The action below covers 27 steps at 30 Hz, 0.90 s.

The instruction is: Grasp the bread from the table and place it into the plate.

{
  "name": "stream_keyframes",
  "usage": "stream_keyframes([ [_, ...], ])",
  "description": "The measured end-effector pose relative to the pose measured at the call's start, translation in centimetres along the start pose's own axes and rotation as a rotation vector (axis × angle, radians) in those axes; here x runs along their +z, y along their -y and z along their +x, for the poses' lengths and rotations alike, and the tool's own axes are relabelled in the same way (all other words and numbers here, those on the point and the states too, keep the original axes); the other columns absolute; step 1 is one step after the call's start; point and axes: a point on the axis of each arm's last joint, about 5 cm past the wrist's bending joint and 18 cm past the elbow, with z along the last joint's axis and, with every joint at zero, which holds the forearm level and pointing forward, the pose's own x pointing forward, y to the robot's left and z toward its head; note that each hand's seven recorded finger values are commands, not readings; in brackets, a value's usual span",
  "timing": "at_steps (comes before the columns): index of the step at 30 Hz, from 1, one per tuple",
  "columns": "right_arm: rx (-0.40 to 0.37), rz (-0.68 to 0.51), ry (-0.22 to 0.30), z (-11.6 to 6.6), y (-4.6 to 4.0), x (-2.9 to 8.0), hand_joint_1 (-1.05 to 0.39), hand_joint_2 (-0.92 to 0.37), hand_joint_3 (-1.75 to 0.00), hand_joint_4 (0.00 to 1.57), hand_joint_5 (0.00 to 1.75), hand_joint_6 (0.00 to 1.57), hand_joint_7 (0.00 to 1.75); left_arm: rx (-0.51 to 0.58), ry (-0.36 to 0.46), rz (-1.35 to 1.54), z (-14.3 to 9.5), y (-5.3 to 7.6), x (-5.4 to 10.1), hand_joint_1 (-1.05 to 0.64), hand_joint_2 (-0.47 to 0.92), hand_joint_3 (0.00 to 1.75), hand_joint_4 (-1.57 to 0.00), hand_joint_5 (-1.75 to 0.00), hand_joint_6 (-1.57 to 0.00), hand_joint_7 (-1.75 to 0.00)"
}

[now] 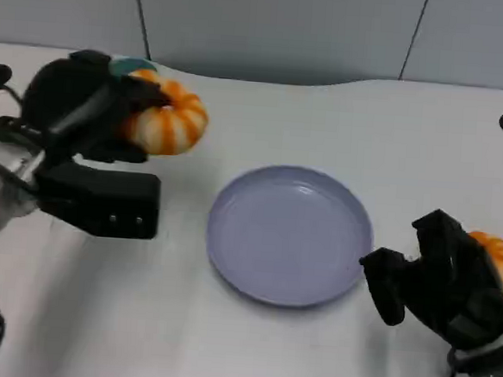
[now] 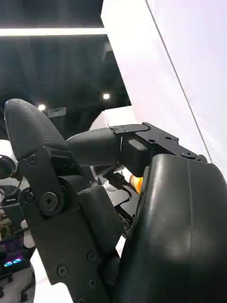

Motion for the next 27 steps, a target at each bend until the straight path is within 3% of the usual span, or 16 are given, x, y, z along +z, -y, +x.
stream_keyframes([
  [3,-0.006,0.000,-0.008,0.2,-0.07,-0.1,-0.36,-0.91,-0.01,0.83,1.75,0.64,1.75,-0.010,0.112,-0.039,1.0,1.2,2.3,-0.33,0.91,0.02,-0.68,-1.14,-0.95,-0.45],
  [8,0.003,0.002,-0.014,0.5,-0.21,-0.3,-0.39,-0.90,0.00,0.83,1.75,0.66,1.75,-0.037,0.230,-0.048,1.8,2.5,4.9,-0.32,0.88,0.00,-0.67,-1.22,-0.93,-0.49],
  [13,0.005,0.038,-0.034,0.9,-0.25,-0.4,-0.39,-0.89,0.00,0.84,1.75,0.68,1.66,-0.042,0.274,-0.069,2.0,2.8,5.7,-0.32,0.89,0.01,-0.65,-1.23,-0.89,-0.46],
  [15,0.007,0.064,-0.043,0.9,-0.29,-0.5,-0.40,-0.89,0.00,0.83,1.75,0.70,1.56,-0.041,0.279,-0.077,2.0,2.8,5.7,-0.40,0.88,0.01,-0.44,-1.17,-0.72,-0.40],
  [16,0.008,0.062,-0.044,0.9,-0.30,-0.5,-0.39,-0.89,0.00,0.83,1.75,0.70,1.54,-0.049,0.277,-0.086,2.1,2.8,5.8,-0.52,0.85,0.00,-0.20,-1.14,-0.54,-0.34],
  [17,0.010,0.059,-0.043,0.9,-0.31,-0.4,-0.39,-0.89,0.00,0.83,1.75,0.70,1.54,-0.069,0.271,-0.096,2.1,2.8,5.9,-0.57,0.83,0.00,-0.10,-1.14,-0.46,-0.31],
  [21,0.017,0.044,-0.040,1.0,-0.29,-0.3,-0.39,-0.90,0.00,0.83,1.75,0.70,1.53,-0.117,0.252,-0.121,2.3,2.7,6.0,-0.63,0.82,0.00,0.00,-1.13,-0.38,-0.29],
  [22,0.017,0.044,-0.040,1.0,-0.29,-0.3,-0.39,-0.90,0.00,0.83,1.75,0.70,1.55,-0.121,0.251,-0.123,2.3,2.7,6.0,-0.70,0.84,0.01,0.00,-0.91,-0.32,-0.26],
  [23,0.017,0.044,-0.040,1.0,-0.29,-0.3,-0.39,-0.90,0.00,0.83,1.75,0.68,1.60,-0.124,0.250,-0.125,2.3,2.7,6.0,-0.85,0.88,0.02,0.00,-0.47,-0.17,-0.20],
  [24,0.017,0.042,-0.039,1.0,-0.29,-0.2,-0.40,-0.90,0.00,0.83,1.75,0.67,1.62,-0.136,0.244,-0.136,2.3,2.6,6.0,-0.93,0.90,0.02,0.00,-0.24,-0.09,-0.17],
  [25,0.016,0.039,-0.037,1.0,-0.29,-0.2,-0.40,-0.90,0.00,0.83,1.75,0.66,1.67,-0.156,0.236,-0.146,2.4,2.5,6.0,-0.98,0.91,0.03,0.00,-0.10,-0.05,-0.15],
  [27,0.016,0.031,-0.035,1.0,-0.29,-0.2,-0.40,-0.90,0.00,0.83,1.75,0.66,1.65,-0.197,0.223,-0.161,2.5,2.4,5.9,-1.00,0.92,0.03,0.00,-0.02,-0.02,-0.14],
])
